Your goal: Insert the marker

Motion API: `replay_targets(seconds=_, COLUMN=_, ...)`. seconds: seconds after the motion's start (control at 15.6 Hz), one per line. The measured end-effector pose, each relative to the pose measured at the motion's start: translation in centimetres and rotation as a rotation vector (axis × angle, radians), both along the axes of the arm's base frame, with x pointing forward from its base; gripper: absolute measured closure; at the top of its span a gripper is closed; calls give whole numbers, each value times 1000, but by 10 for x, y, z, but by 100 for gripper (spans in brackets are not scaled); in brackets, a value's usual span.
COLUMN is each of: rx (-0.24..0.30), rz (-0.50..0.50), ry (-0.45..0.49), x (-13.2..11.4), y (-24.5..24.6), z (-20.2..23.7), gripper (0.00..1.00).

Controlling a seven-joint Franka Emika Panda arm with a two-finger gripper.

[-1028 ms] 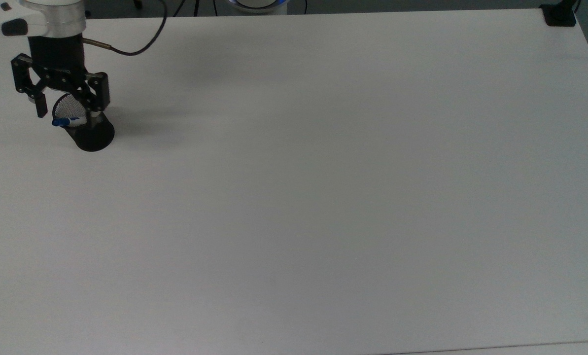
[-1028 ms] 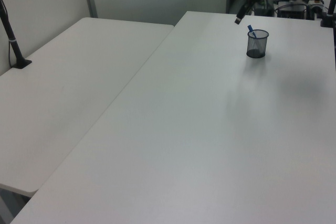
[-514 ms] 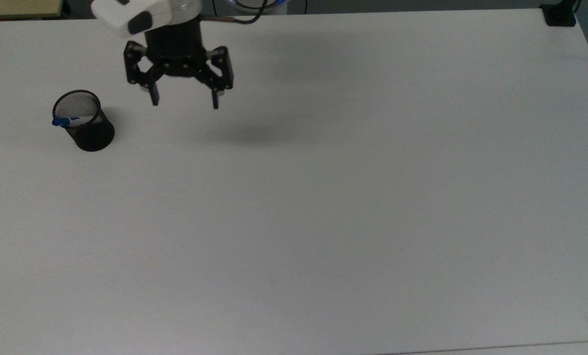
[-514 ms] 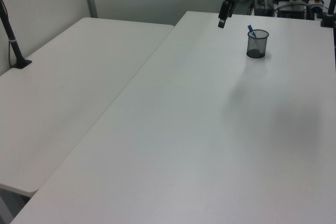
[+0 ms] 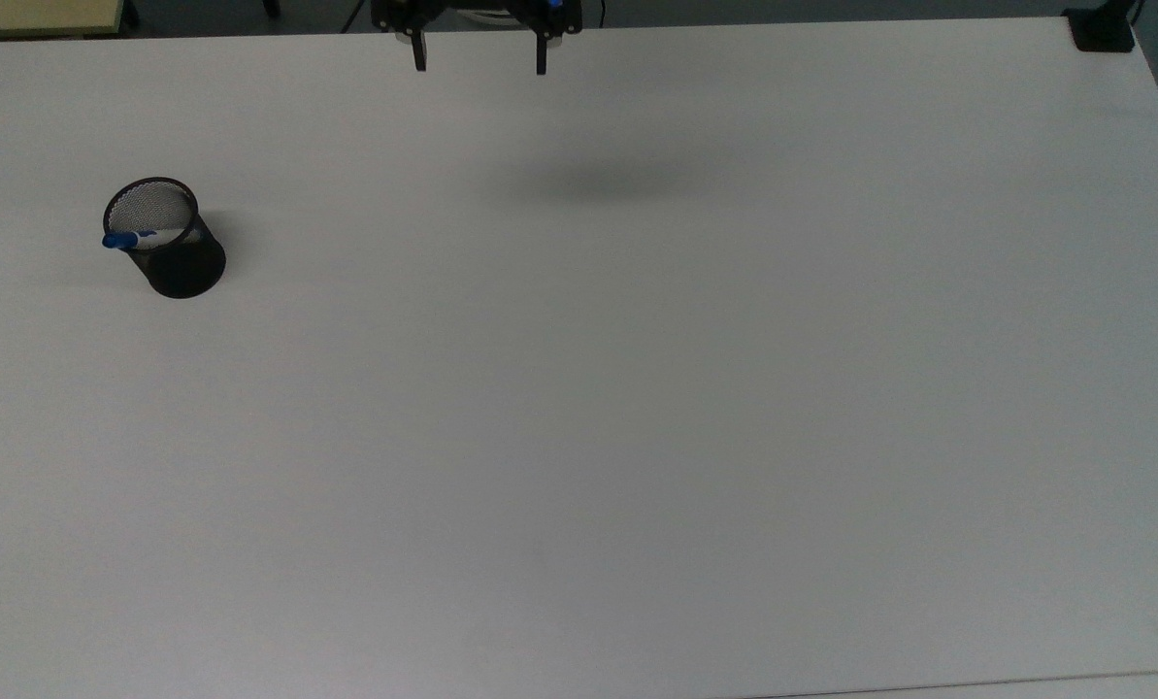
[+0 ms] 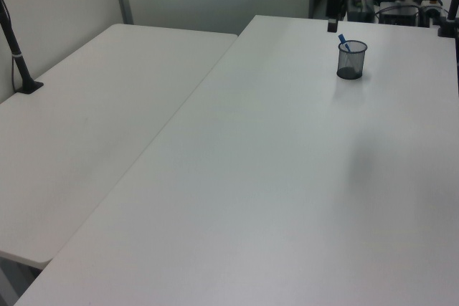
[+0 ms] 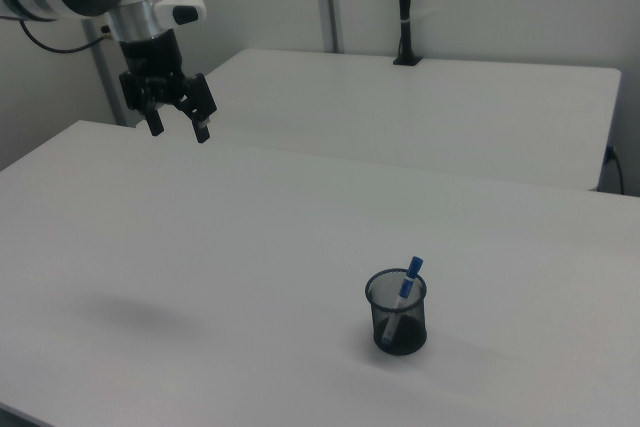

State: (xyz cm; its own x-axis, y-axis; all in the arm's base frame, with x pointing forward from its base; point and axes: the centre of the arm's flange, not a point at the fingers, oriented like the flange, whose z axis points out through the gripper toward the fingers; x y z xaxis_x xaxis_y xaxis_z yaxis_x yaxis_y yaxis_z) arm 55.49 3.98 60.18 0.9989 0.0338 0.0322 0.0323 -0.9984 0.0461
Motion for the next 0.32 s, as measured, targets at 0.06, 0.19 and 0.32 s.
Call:
replay_targets(seconds=0.06, rx=-1, rz=-7, ry=12, x=-3, y=-6, z=2, gripper=0)
replay_targets(seconds=0.19, rx=-1, rz=0, ry=24, x=-4, y=-15, z=1, gripper=0)
replay_targets(seconds=0.32, rx=-2, rz=16, ry=31, x=-4, y=-17, z=-2, gripper=0)
